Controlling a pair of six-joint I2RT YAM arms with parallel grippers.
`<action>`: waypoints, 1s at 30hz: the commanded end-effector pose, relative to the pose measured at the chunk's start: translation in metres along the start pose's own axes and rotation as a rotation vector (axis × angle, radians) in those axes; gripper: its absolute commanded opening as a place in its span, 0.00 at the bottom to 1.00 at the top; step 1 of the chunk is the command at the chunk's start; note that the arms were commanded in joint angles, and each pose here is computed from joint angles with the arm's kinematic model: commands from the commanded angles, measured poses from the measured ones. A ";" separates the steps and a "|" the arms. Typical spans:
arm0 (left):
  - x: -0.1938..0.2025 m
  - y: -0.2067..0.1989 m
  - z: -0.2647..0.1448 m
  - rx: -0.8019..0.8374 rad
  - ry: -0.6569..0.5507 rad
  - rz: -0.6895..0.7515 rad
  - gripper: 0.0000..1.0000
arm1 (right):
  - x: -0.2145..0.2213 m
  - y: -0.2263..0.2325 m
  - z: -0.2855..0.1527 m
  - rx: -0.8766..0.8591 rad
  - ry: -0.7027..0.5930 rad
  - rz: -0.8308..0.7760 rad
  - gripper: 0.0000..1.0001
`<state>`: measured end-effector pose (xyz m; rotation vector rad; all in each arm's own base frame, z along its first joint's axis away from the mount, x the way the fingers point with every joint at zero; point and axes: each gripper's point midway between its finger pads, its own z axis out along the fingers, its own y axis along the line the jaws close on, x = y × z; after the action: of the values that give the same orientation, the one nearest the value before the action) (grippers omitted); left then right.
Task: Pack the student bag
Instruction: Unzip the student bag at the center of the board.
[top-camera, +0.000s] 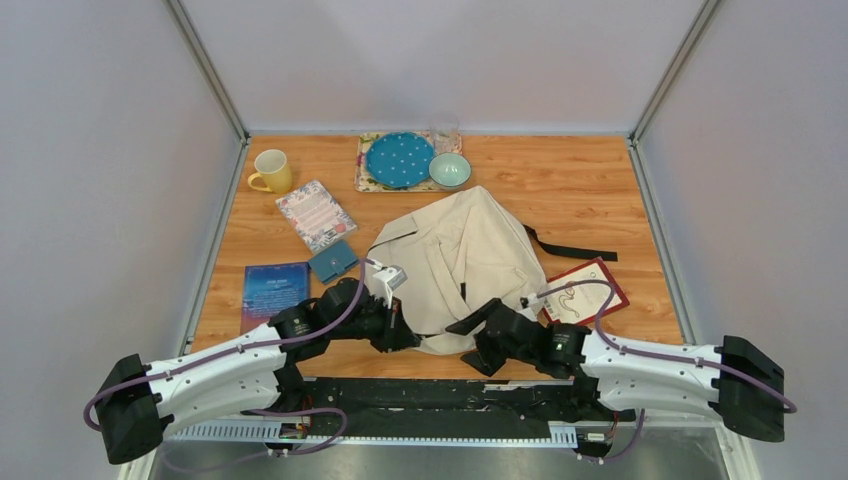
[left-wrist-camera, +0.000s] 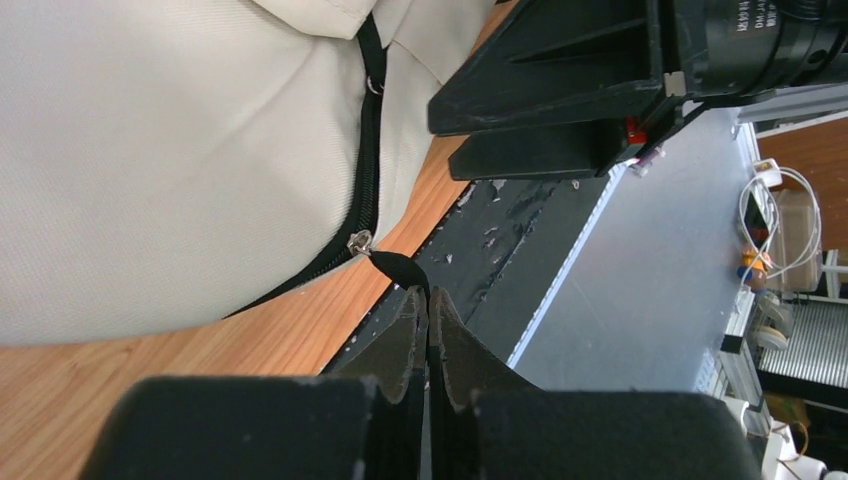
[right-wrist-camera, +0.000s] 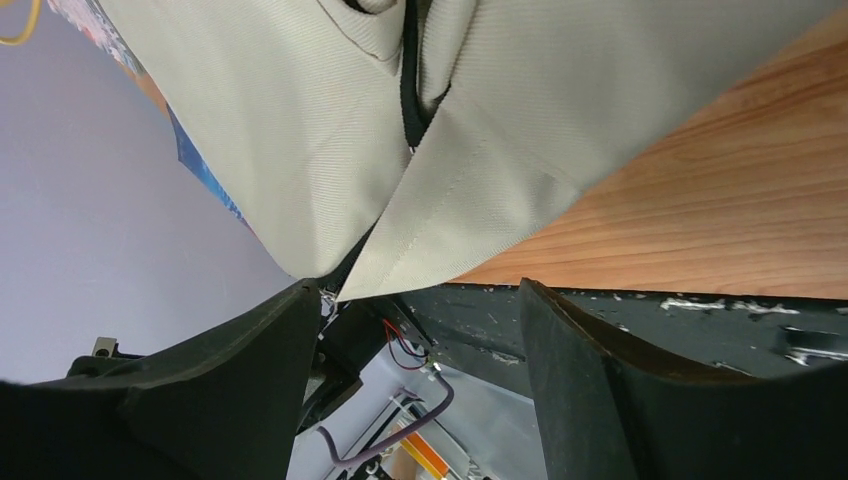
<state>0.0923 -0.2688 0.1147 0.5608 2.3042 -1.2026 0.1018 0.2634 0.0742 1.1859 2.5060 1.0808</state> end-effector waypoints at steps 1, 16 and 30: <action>-0.016 -0.028 -0.003 0.109 -0.037 0.032 0.00 | 0.019 0.044 -0.001 -0.103 0.045 0.074 0.76; -0.012 -0.048 -0.005 0.207 -0.017 0.049 0.00 | 0.006 0.037 0.033 -0.058 -0.050 0.106 0.33; 0.014 0.008 -0.019 -0.053 0.017 0.045 0.00 | -0.075 0.029 -0.016 -0.120 -0.390 -0.043 0.00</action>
<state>0.0887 -0.2683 0.1278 0.5874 2.2374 -1.2287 0.1338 0.2685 0.1012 1.2096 2.3227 1.0999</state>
